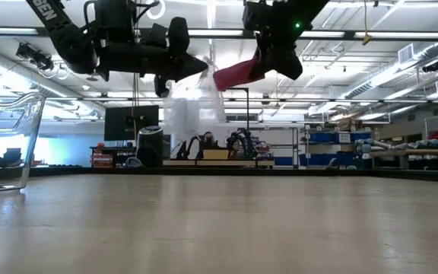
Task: Roll bandage
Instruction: Put the rolled pink bandage into the transparent zip bag
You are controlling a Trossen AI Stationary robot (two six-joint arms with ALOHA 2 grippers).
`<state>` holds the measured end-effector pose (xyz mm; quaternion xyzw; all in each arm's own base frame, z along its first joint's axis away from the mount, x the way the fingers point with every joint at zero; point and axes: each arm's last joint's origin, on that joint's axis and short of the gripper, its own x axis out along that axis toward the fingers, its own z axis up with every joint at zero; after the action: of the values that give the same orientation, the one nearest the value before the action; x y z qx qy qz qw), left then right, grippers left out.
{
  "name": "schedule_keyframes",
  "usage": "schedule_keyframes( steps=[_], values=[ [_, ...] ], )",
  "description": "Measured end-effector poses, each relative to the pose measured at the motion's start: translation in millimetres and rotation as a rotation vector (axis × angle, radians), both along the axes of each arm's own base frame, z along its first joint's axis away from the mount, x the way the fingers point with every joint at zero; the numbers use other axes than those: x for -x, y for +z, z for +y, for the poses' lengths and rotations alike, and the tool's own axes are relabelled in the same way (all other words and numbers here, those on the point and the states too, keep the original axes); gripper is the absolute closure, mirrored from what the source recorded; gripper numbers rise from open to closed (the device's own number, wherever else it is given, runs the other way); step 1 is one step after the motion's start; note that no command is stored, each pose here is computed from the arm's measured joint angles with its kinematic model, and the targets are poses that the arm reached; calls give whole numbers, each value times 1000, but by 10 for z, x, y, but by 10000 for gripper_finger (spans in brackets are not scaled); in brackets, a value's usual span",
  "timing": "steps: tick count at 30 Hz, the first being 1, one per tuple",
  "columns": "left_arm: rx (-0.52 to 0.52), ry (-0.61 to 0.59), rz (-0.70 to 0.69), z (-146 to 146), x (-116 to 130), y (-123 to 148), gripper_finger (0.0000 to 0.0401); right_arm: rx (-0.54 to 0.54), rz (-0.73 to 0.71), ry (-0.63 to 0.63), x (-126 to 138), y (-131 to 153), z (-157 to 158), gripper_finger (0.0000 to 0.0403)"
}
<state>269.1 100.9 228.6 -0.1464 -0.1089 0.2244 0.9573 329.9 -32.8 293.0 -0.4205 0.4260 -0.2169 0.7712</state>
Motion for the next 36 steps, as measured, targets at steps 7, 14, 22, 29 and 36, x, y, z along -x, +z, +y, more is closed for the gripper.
schedule_keyframes(
  steps=[7, 14, 22, 29, 36],
  values=[
    [-20, -80, 29, -113, -73, 20, 401, -20, -30, -58, 14, 5, -166, 350],
    [5, -97, 113, -146, -91, -63, 401, -4, -31, -144, 56, -2, -240, 350],
    [-9, -60, 141, -132, -86, -81, 401, -89, -127, -124, 185, 164, -140, 350],
    [-10, -67, 139, -149, -91, -79, 401, -170, -153, -66, 202, 191, -121, 350],
    [-11, -67, 143, -149, -91, -82, 401, -187, -218, -118, 349, 332, -116, 350]
  ],
)
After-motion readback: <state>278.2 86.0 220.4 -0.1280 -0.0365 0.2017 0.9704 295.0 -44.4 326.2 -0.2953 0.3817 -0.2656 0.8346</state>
